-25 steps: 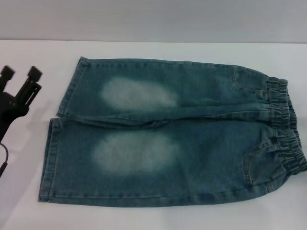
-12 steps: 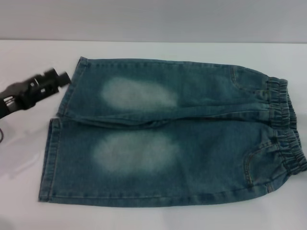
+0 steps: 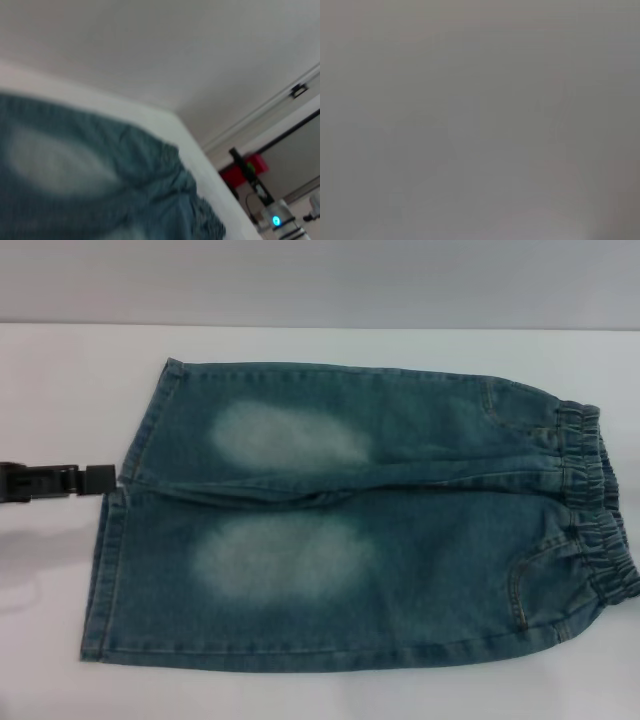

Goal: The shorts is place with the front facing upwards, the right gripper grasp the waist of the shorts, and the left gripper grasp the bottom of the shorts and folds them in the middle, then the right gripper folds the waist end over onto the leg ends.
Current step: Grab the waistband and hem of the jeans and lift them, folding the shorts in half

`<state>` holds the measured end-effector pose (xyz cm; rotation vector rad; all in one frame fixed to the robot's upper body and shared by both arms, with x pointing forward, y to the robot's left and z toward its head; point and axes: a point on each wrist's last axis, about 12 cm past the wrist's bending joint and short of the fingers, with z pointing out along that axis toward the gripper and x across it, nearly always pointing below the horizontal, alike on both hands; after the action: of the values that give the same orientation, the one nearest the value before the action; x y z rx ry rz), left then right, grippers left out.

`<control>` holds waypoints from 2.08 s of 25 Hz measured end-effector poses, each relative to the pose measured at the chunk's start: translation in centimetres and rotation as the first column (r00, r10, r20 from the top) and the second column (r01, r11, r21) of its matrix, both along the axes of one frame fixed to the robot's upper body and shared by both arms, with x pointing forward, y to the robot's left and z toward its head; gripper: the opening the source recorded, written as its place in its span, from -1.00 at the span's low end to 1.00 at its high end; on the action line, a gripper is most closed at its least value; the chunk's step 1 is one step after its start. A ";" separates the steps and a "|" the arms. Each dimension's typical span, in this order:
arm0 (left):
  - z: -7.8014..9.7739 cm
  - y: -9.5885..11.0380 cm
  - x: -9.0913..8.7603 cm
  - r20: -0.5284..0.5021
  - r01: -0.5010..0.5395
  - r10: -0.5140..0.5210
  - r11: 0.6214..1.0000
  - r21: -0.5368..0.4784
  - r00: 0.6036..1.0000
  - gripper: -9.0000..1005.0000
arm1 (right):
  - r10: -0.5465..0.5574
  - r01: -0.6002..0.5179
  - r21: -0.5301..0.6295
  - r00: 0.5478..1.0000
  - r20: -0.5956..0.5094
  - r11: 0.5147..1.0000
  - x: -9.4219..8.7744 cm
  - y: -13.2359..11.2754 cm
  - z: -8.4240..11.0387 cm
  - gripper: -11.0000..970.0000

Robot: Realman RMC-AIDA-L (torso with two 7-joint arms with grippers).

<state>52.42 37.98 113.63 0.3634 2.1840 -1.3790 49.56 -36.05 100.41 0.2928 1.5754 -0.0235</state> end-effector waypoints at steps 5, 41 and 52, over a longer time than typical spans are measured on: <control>0.0 0.4 -0.1 -0.182 -0.034 0.039 0.999 0.027 0.983 0.66 | -0.024 0.023 -0.028 0.999 -0.038 0.999 -0.2 -1.1 -0.2 0.55; -4.9 1.0 -3.5 -0.452 -0.065 0.149 0.978 0.196 0.880 0.66 | -0.044 0.040 -0.052 0.996 -0.072 0.998 0.5 -2.1 0.0 0.55; -5.3 0.8 -3.8 -0.486 -0.048 0.150 0.975 0.216 0.861 0.66 | -0.037 0.033 -0.048 0.997 -0.069 0.998 0.7 -2.0 0.1 0.55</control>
<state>48.59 38.80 108.32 -0.0563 2.7302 -1.3069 50.24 -38.03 100.48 0.2855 1.6370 -0.0987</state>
